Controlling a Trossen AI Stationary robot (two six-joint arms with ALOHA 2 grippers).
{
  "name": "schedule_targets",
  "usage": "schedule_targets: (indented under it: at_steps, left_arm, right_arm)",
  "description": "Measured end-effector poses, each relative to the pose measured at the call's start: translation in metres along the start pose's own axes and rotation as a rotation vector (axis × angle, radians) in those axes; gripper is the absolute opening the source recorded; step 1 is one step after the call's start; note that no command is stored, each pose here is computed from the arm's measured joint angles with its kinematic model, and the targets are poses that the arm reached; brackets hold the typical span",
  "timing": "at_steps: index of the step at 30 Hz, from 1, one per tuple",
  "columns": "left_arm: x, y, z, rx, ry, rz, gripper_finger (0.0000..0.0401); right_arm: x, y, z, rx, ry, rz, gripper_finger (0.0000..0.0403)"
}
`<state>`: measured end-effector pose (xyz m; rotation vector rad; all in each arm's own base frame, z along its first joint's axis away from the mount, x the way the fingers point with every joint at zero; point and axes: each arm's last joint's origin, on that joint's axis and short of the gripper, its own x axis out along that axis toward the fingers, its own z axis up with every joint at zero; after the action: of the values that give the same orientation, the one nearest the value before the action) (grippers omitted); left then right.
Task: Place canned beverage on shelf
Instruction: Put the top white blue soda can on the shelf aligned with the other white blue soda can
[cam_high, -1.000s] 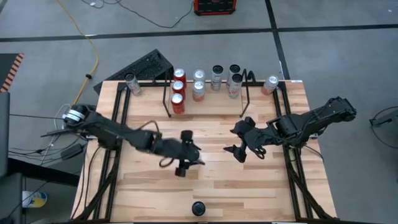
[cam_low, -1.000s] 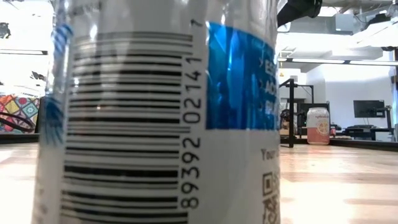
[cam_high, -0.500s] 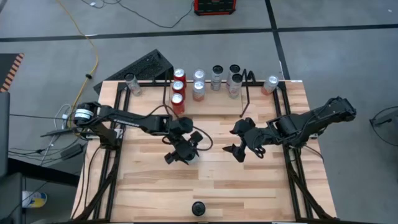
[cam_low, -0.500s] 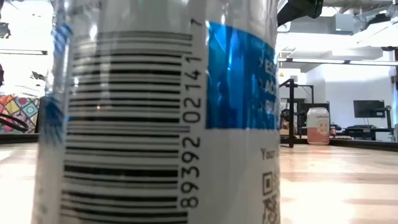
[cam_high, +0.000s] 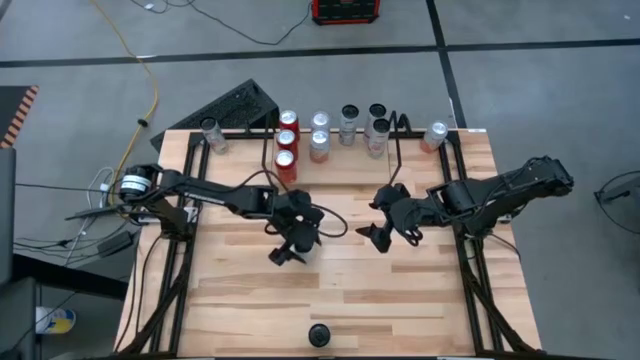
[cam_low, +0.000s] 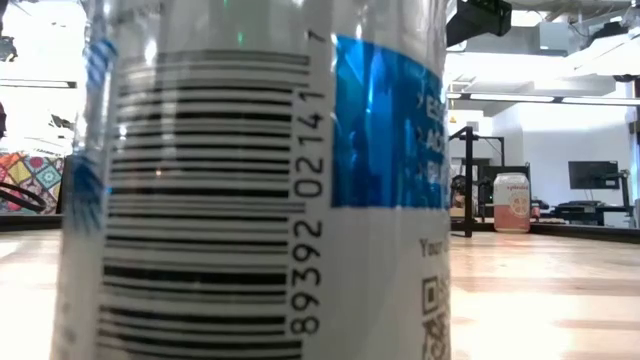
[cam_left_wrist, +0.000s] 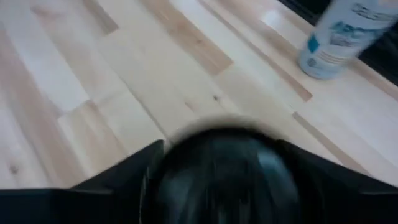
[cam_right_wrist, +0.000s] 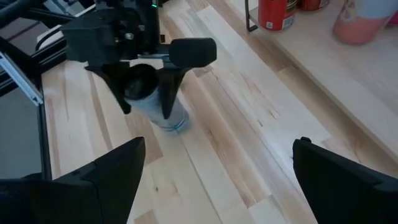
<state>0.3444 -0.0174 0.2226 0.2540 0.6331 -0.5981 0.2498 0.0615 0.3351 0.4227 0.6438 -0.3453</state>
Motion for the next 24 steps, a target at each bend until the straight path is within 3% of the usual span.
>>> schedule_targets:
  at_steps: [3, 6, 16, 24]
  left_arm:
    - [0.001, -0.002, 0.003, -0.01, 0.012, 0.035, 0.0351]
    - [0.002, -0.005, 0.004, -0.007, 0.021, 0.043, 0.0388]
    - [-0.016, -0.01, 0.028, -0.02, 0.002, 0.05, 0.0381]
    - [-0.053, -0.01, 0.058, -0.003, 0.052, 0.166, 0.0381]
  right_arm:
    - [0.0, 0.0, 0.0, 0.0, 0.0, 0.0, 0.0384]
    - [0.0, 0.0, 0.0, -0.001, 0.0, 0.0, 0.0384]
    - [0.0, 0.004, 0.004, 0.013, -0.04, 0.036, 0.0384]
    - [0.004, 0.009, 0.007, -0.024, -0.07, 0.063, 0.0384]
